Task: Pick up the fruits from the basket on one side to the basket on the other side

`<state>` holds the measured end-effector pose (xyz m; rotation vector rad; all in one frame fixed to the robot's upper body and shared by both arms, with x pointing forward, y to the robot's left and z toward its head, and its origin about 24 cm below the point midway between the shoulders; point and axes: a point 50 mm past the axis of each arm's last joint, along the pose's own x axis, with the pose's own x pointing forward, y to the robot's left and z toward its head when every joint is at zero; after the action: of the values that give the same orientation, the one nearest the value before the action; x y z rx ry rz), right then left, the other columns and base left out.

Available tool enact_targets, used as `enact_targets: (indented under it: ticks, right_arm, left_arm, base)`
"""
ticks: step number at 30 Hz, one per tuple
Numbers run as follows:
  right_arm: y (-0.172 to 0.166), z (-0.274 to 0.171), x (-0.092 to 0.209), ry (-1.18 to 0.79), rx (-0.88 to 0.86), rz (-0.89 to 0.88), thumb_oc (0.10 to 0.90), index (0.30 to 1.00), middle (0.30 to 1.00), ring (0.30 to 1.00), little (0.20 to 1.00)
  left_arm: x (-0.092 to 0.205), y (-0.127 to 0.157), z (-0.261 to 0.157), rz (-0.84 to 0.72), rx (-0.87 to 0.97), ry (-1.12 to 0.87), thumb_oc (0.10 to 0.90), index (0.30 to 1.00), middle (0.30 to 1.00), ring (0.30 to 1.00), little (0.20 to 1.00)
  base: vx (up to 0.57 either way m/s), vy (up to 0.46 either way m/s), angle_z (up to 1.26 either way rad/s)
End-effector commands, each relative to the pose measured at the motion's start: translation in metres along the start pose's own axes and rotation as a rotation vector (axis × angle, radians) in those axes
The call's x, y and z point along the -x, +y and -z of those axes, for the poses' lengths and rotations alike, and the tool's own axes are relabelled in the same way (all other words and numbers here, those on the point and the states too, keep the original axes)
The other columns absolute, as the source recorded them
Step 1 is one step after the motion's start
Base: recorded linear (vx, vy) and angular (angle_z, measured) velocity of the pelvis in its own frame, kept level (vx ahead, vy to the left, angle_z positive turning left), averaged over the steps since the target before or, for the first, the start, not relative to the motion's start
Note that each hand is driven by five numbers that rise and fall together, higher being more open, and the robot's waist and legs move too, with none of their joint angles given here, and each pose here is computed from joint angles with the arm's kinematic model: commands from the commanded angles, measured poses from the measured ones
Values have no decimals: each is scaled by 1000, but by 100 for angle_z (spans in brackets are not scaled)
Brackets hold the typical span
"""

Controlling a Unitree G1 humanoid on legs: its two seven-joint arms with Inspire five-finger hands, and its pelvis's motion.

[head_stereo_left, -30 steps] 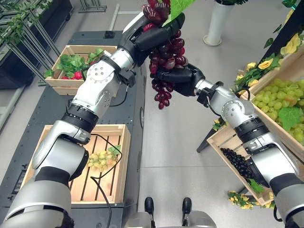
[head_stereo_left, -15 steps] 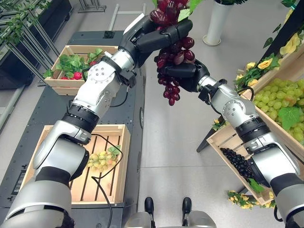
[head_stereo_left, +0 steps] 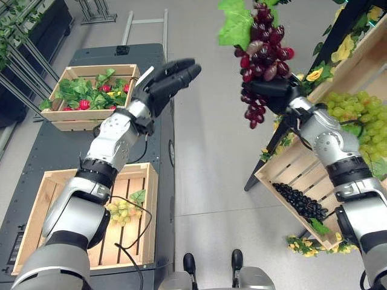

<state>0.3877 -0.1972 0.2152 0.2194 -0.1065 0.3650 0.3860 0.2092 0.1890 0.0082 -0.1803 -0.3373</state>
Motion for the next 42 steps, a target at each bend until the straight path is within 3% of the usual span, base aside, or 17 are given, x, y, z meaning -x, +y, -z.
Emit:
enact_targets:
  ticks: [1, 7, 13, 20, 30, 36, 42]
  right_arm:
    - [-28, 3, 20, -99, 35, 92, 400, 300, 300, 300, 300]
    - [-46, 39, 52, 11, 112, 163, 400, 300, 300, 300, 300]
    - [-49, 78, 80, 137, 207, 169, 400, 300, 300, 300, 300]
    - [-33, 75, 76, 83, 254, 76, 400, 300, 300, 300, 300]
    - [-2, 103, 86, 129, 238, -96, 400, 300, 300, 300, 300]
    - [2, 125, 94, 161, 171, -39, 400, 300, 300, 300, 300]
    - [-9, 126, 93, 108, 158, 79, 400, 300, 300, 300, 300]
  left_arm:
    - [21, 17, 26, -109, 33, -38, 800, 900, 900, 900, 900]
    - [52, 0, 77, -135, -3, 19, 800, 900, 900, 900, 900]
    - [77, -50, 122, -112, 31, 46, 800, 900, 900, 900, 900]
    - [77, -80, 133, -78, 50, 53, 800, 900, 900, 900, 900]
    - [88, -71, 134, -217, 44, 27, 800, 900, 900, 900, 900]
    - [93, -71, 138, -235, 42, 46, 800, 900, 900, 900, 900]
    - [72, -75, 117, -212, 5, -18, 800, 900, 900, 900, 900]
  base:
    - [29, -9, -17]
    - [42, -10, -13]
    - [42, -29, -17]
    - [0, -34, -14]
    - [18, -2, -3]
    - [-30, -6, 2]
    - [-186, -42, 17]
